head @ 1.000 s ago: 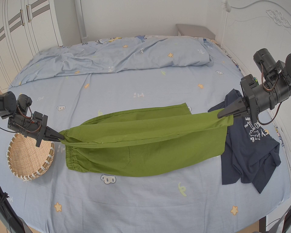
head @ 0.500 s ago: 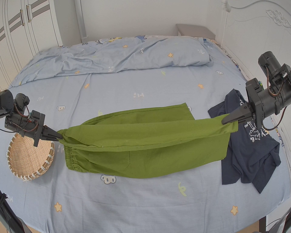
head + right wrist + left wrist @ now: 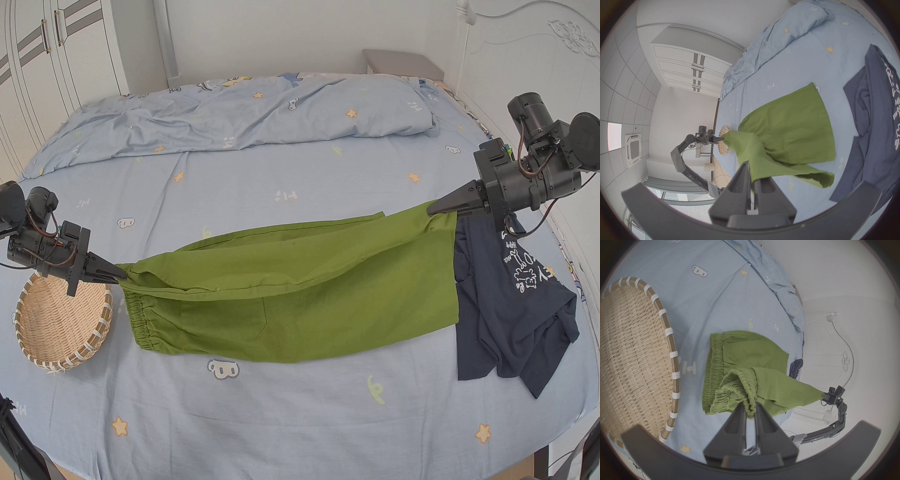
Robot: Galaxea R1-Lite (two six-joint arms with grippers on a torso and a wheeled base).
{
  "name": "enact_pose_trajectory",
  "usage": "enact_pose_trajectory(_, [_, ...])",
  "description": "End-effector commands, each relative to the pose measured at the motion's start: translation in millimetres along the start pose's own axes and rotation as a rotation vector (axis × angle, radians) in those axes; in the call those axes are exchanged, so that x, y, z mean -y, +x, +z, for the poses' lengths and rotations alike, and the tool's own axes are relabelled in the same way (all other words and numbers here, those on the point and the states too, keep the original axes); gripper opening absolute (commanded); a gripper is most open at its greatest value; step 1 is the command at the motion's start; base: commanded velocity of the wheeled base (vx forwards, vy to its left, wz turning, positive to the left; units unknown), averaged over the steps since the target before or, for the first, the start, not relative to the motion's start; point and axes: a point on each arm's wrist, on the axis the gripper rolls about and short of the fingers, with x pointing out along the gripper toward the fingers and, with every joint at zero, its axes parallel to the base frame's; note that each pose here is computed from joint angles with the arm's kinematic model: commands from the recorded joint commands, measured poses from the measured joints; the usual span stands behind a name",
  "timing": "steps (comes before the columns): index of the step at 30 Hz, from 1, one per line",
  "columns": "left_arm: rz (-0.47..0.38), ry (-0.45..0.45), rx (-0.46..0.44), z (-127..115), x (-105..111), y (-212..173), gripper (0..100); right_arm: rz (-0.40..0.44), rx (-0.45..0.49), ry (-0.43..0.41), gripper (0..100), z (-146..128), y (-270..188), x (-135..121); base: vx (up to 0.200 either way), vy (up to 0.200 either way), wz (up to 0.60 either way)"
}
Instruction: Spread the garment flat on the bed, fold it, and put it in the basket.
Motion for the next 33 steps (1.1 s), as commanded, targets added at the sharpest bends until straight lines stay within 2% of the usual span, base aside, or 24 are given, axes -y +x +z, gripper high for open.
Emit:
enact_pose_trajectory(1, [-0.001, 0.024, 0.020, 5.4, 6.4, -3.7, 0, -0.013, 0.011, 0.018, 0, 20.7, 17.6, 27.2, 0.000, 0.000, 0.00])
enact_pose_trajectory(5, [-0.004, 0.040, 0.034, 10.1, 8.8, -3.9, 0, -0.020, 0.042, 0.016, 0, 33.3, 19.4, 39.5, 0.000, 0.000, 0.00])
enact_pose_trajectory(11, [-0.001, 0.050, 0.042, 22.6, 10.9, -3.9, 0, -0.035, 0.015, 0.068, 0, 36.7, 33.0, 67.4, 0.000, 0.000, 0.00])
enact_pose_trajectory(16, [-0.002, 0.042, 0.038, 33.1, 1.6, 3.9, 0, -0.031, -0.024, 0.107, 0, 37.2, 52.2, 88.0, 0.000, 0.000, 0.00])
enact_pose_trajectory(22, [-0.001, 0.046, 0.045, 41.6, -3.3, 7.3, 0, -0.030, -0.021, 0.111, 0, 39.4, 59.8, 98.0, 0.000, 0.000, 0.00])
enact_pose_trajectory(29, [0.001, 0.044, 0.050, 44.5, -6.3, 7.0, 0, -0.020, 0.000, 0.086, 0, 42.6, 58.4, 98.6, 0.000, 0.000, 0.00])
enact_pose_trajectory(33, [-0.001, 0.045, 0.044, 43.5, -6.3, 8.4, 0, 0.023, 0.047, 0.007, 0, 49.1, 52.6, 89.7, 0.000, 0.000, 0.00])
